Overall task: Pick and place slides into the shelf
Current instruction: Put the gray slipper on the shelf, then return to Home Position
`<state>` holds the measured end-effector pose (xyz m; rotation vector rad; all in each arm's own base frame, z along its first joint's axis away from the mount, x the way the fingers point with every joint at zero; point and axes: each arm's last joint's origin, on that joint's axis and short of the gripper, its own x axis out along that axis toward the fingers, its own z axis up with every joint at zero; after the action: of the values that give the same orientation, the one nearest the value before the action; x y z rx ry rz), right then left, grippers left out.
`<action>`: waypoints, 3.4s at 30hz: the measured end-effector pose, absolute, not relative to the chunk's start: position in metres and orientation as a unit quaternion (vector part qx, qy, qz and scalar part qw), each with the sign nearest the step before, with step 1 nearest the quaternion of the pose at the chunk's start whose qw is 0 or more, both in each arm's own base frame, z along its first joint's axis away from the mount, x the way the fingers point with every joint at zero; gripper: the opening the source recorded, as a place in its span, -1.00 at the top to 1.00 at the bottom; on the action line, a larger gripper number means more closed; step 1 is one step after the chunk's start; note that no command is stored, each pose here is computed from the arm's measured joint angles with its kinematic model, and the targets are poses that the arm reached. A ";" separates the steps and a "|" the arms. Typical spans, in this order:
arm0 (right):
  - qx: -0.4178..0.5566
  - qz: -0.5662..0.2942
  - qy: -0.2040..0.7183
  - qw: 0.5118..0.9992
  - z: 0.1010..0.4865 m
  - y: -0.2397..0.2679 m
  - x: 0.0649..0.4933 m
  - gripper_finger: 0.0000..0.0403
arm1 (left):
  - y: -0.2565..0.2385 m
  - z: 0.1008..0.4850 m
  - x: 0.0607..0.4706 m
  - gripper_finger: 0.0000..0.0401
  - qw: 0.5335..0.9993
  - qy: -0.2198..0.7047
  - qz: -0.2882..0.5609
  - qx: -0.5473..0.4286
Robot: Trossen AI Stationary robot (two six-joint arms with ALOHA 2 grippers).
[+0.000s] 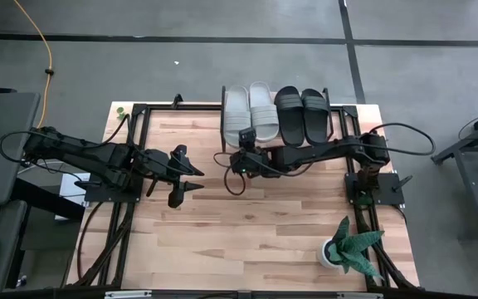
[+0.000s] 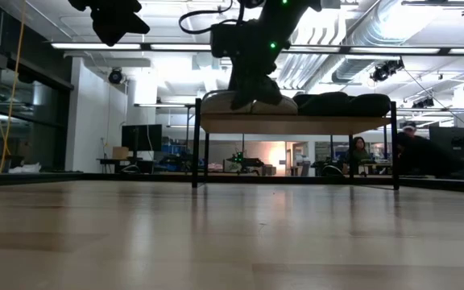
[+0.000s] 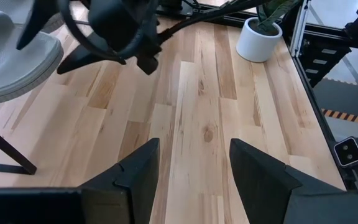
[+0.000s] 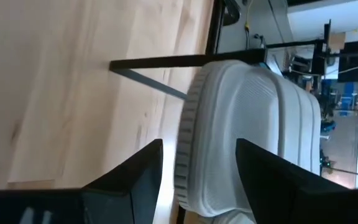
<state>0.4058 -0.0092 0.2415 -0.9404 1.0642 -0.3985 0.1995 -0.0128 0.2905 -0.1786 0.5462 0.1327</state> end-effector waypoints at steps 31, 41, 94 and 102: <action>-0.381 -0.154 0.470 0.781 0.270 0.023 0.406 0.04 | -0.011 0.290 0.199 0.09 0.956 0.271 0.085 -0.072; -0.334 -0.122 0.463 0.812 0.299 0.038 0.404 0.04 | -0.011 0.290 0.199 0.09 0.957 0.270 0.092 -0.055; -0.101 -0.065 0.115 0.986 0.500 0.071 0.193 0.34 | -0.006 0.313 0.121 0.09 0.995 0.066 0.044 -0.068; -0.094 -0.047 0.090 0.990 0.510 0.071 0.166 0.96 | -0.004 0.313 0.106 0.16 0.994 0.065 0.047 -0.073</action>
<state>0.1664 0.0706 0.5099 -0.1879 0.1802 -0.0939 0.1058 -0.0042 0.3126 -0.1464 0.1304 0.0939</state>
